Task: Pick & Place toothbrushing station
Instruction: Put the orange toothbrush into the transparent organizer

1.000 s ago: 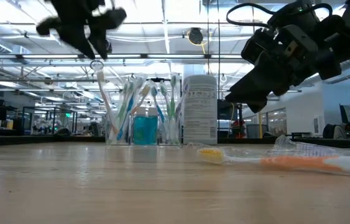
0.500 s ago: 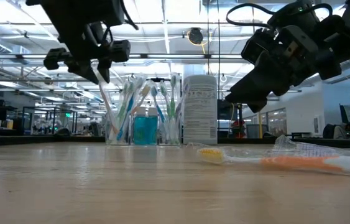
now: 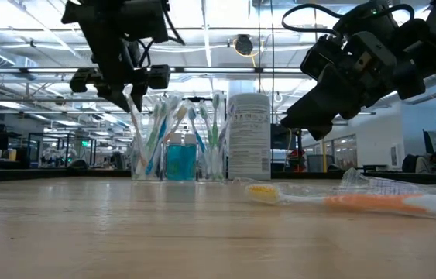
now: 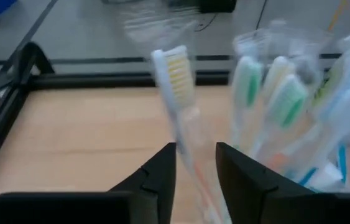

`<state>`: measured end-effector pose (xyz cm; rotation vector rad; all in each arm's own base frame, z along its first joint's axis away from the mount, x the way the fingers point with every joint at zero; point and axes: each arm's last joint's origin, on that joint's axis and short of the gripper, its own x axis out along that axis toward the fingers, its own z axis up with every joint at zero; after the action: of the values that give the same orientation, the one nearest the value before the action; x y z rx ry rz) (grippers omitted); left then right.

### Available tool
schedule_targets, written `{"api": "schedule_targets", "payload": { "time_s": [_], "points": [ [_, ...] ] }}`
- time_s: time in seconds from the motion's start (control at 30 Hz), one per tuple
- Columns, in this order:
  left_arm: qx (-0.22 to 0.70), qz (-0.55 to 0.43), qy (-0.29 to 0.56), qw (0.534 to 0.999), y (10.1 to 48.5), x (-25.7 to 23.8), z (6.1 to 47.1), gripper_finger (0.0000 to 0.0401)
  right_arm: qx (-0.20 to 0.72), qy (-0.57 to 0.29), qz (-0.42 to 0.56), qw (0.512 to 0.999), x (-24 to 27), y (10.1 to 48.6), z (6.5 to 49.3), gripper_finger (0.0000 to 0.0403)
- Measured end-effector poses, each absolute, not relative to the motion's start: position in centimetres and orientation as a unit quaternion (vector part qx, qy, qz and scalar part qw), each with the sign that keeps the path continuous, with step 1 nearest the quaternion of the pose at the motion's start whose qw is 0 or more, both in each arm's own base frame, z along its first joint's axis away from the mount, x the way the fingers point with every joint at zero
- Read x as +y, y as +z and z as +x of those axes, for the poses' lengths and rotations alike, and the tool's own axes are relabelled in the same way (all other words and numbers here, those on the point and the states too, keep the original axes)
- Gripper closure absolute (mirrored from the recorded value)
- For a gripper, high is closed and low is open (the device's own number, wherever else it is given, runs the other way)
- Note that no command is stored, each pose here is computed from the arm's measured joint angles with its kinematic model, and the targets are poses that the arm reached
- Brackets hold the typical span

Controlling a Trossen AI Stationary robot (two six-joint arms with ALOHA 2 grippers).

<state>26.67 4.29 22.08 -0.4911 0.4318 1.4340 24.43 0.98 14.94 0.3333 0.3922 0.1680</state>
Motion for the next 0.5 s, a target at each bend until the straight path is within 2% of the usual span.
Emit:
{"api": "schedule_targets", "payload": {
  "time_s": [0.13,0.3,0.5],
  "points": [
    [0.185,-0.213,0.636,0.718,22.4,5.4,27.4,0.0322,0.194,0.082,0.168,0.963,1.0,14.9,24.4,0.0289],
    [0.201,-0.219,0.606,0.738,22.6,6.2,28.1,0.0389,0.195,0.080,0.177,0.961,1.0,14.9,24.4,0.0289],
    [0.206,-0.227,0.591,0.746,22.6,5.8,28.3,0.0390,0.195,0.080,0.177,0.961,1.0,14.9,24.4,0.0289]
  ]
}}
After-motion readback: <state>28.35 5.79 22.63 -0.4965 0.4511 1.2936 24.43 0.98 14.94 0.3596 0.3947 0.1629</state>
